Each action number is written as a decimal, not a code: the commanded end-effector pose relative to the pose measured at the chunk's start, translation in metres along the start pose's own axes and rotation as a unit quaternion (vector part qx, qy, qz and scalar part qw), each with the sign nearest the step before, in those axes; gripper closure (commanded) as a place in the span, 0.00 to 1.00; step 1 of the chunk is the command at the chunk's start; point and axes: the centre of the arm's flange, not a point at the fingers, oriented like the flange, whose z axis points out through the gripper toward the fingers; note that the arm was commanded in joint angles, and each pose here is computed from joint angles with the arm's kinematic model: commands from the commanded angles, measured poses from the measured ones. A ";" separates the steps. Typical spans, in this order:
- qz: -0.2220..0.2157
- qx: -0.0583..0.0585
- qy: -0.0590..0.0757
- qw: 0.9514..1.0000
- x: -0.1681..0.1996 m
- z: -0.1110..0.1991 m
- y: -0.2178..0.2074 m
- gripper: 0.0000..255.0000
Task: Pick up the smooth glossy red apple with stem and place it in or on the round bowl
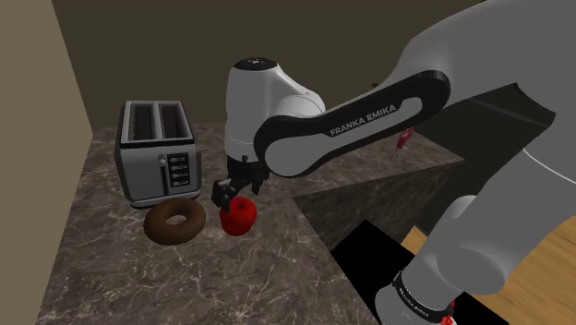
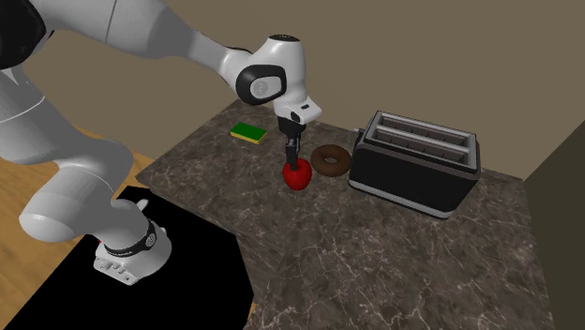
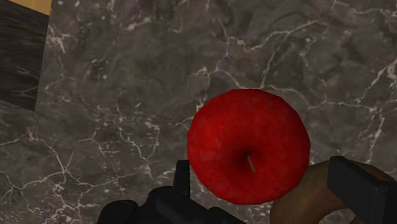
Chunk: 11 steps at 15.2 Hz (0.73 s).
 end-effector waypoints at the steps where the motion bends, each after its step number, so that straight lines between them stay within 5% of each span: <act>1: 0.000 0.000 0.000 1.000 0.000 0.001 0.000 0.00; 5: 0.000 0.000 0.000 1.000 0.000 0.001 0.000 0.00; 6: 0.000 0.000 0.000 1.000 0.000 0.001 0.000 1.00; 11: 0.000 0.000 0.000 1.000 0.000 0.001 0.000 1.00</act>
